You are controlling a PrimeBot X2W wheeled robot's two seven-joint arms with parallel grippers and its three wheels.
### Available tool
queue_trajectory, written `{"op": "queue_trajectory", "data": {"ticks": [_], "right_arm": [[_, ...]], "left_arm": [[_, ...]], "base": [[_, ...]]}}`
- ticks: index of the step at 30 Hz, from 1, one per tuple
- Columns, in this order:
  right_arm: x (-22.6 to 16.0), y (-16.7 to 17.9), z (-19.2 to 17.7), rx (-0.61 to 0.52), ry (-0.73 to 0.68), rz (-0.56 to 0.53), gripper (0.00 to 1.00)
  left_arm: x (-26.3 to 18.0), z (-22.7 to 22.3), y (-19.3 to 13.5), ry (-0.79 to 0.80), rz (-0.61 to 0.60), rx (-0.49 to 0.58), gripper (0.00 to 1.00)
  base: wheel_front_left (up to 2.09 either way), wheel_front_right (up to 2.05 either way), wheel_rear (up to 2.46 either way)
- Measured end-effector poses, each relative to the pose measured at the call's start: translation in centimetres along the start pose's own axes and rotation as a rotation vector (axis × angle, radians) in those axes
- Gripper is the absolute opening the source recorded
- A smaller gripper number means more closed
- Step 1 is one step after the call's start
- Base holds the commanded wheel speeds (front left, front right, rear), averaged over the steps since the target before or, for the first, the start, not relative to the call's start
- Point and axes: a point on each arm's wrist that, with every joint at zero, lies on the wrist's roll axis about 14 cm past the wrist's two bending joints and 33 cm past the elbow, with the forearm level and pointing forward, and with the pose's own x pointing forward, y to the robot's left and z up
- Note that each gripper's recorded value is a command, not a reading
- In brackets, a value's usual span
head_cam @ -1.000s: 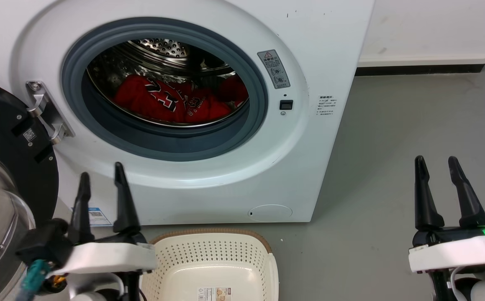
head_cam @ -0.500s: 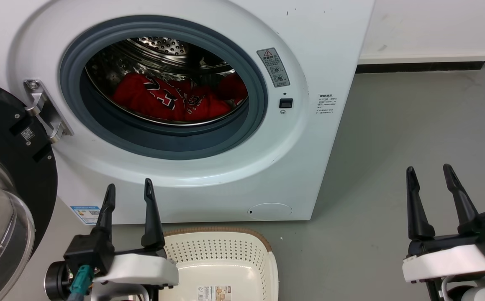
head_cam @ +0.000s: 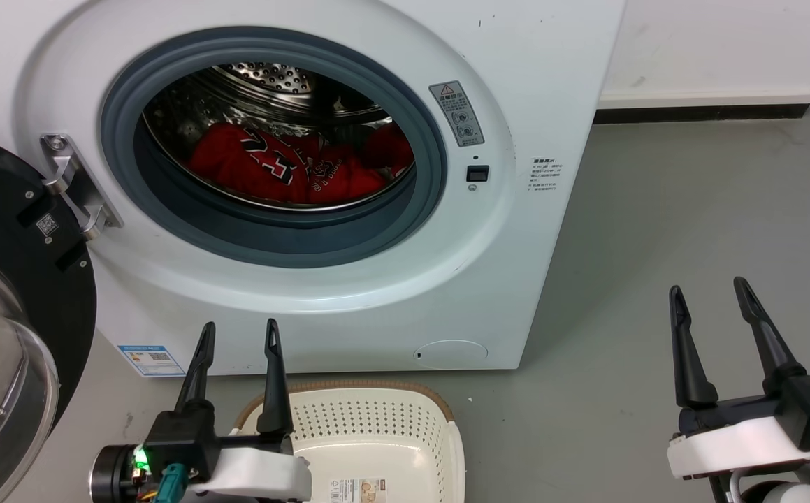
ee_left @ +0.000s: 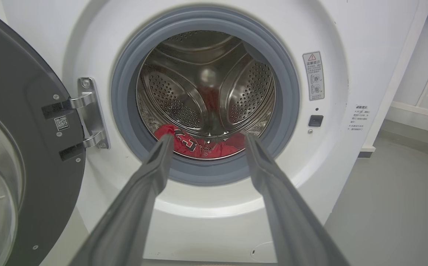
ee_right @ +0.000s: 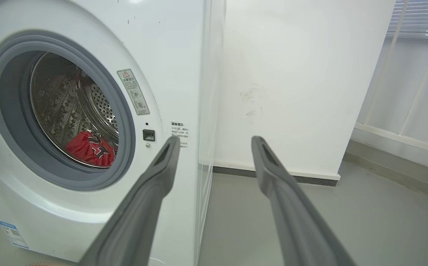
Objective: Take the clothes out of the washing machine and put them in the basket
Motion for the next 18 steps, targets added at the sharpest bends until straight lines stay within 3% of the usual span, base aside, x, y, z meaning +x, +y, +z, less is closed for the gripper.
{"op": "queue_trajectory", "data": {"ticks": [7, 18], "right_arm": [[-0.2, -0.4, 0.1, -0.027, -0.008, -0.007, 1.00], [-0.8, -0.9, -1.1, -0.013, 0.020, -0.025, 1.00]], "left_arm": [[-0.2, 0.0, 1.1, -0.006, 0.022, -0.078, 1.00], [-0.2, -0.2, 0.7, -0.027, -0.034, 0.005, 1.00]], "base": [[0.00, 0.00, 0.00], [0.00, 0.00, 0.00]]}}
